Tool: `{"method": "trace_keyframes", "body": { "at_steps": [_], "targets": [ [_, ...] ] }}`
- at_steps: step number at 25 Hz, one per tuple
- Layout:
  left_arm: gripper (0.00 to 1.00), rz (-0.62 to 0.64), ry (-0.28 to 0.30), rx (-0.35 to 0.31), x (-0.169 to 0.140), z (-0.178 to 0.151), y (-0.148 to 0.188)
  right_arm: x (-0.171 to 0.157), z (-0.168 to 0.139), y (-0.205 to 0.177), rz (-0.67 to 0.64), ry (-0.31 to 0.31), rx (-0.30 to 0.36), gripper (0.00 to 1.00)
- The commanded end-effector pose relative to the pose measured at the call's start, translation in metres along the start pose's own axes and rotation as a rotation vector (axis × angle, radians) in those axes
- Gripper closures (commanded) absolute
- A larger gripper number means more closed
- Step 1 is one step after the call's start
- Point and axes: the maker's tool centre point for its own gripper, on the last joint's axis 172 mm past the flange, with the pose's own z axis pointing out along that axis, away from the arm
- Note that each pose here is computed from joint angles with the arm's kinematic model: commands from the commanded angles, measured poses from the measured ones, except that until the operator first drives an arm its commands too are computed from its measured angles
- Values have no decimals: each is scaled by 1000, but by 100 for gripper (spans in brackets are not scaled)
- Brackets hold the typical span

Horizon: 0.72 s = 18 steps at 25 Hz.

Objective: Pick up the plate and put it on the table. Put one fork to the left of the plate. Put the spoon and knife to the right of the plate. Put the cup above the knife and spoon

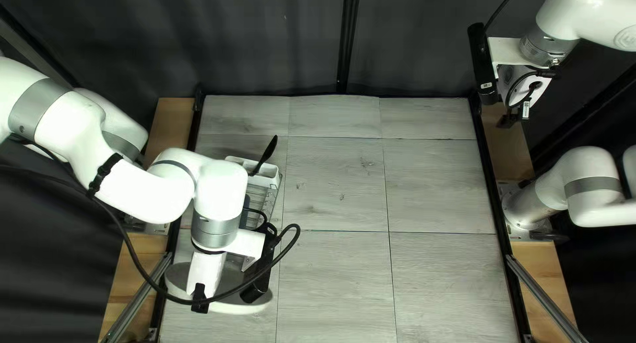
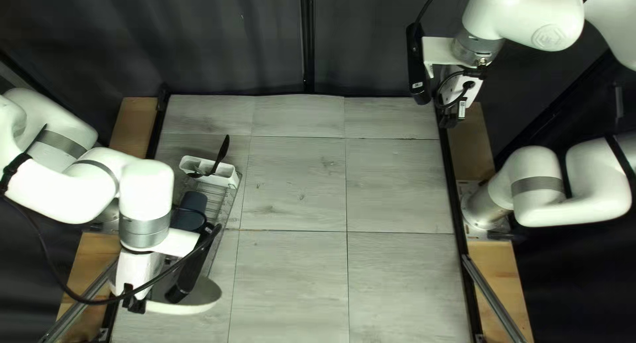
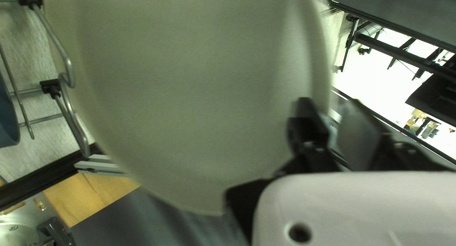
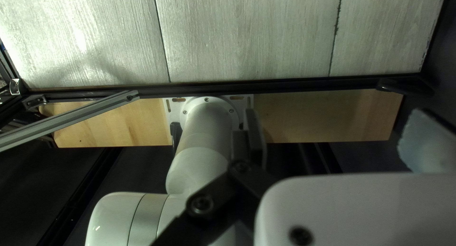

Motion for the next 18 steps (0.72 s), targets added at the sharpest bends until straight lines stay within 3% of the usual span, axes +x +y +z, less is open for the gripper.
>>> {"method": "trace_keyframes", "body": {
  "at_steps": [1,8,10,14,18],
  "targets": [
    [100,-9,0,28,-5,-20,23,0,0,0,0,0,0,0],
    [100,-26,27,151,-15,-83,77,0,0,0,0,0,0,0],
    [100,-10,34,209,0,-97,83,0,0,0,0,0,0,0],
    [100,83,25,370,67,-114,66,0,0,0,0,0,0,0],
    [100,83,25,370,67,-114,66,0,0,0,0,0,0,0]
  ]
}}
